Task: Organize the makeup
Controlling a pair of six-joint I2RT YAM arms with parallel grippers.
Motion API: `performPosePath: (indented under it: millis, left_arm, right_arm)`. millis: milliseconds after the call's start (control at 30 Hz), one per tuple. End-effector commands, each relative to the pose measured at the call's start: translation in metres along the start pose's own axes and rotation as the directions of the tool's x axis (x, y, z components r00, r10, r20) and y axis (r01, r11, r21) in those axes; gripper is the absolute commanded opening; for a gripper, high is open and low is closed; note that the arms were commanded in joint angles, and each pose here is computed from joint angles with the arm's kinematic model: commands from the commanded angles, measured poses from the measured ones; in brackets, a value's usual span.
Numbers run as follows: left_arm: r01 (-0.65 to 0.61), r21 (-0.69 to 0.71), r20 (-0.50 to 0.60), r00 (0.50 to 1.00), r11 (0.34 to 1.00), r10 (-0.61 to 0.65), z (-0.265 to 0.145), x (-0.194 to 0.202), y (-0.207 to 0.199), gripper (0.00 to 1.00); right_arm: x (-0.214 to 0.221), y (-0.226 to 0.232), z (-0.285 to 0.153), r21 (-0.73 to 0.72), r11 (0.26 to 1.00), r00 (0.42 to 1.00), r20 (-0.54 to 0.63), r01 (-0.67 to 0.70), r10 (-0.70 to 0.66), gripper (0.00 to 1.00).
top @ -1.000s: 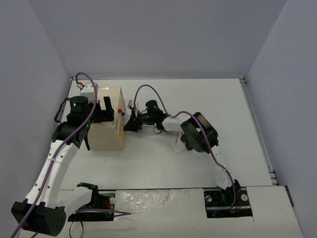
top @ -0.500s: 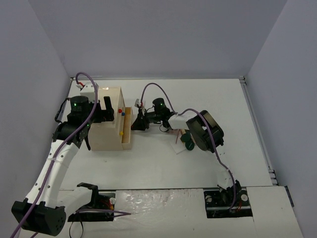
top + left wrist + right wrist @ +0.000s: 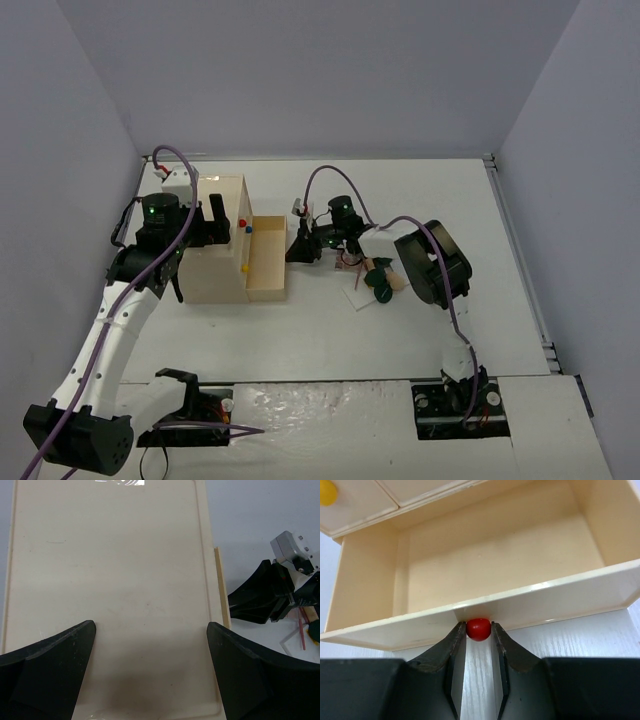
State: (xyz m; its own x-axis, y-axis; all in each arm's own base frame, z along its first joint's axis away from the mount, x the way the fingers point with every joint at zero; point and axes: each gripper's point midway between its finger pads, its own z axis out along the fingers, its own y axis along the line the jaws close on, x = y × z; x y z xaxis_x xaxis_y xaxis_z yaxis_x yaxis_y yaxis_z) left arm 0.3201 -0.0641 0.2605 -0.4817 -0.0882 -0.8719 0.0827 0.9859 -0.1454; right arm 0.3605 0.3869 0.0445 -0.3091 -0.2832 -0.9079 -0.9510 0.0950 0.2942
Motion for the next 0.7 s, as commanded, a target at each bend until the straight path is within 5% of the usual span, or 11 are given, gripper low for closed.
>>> performPosePath:
  millis: [0,300,533,667]
  left_arm:
    - [0.030,-0.024,-0.043,0.999,0.999,-0.031,0.002,0.008,0.004,0.92]
    - [0.028,-0.028,-0.045,0.999,0.999,-0.029,0.002,0.009,0.005,0.92]
    - [0.025,-0.014,-0.029,0.999,1.000,-0.025,0.000,0.004,0.002,0.92]
    - [0.016,-0.005,-0.005,1.000,1.000,-0.016,-0.003,-0.003,0.001,0.92]
  right_arm:
    - [-0.034,-0.011,-0.028,0.084,0.993,0.996,0.036,0.084,-0.088,0.00]
    - [-0.024,-0.016,-0.039,0.115,0.991,0.997,0.009,0.069,-0.071,0.02]
    - [-0.037,-0.022,-0.056,0.219,0.972,0.996,-0.041,0.081,-0.073,0.54]
    - [-0.054,-0.029,-0.079,0.366,0.927,0.995,-0.065,0.088,-0.069,0.68]
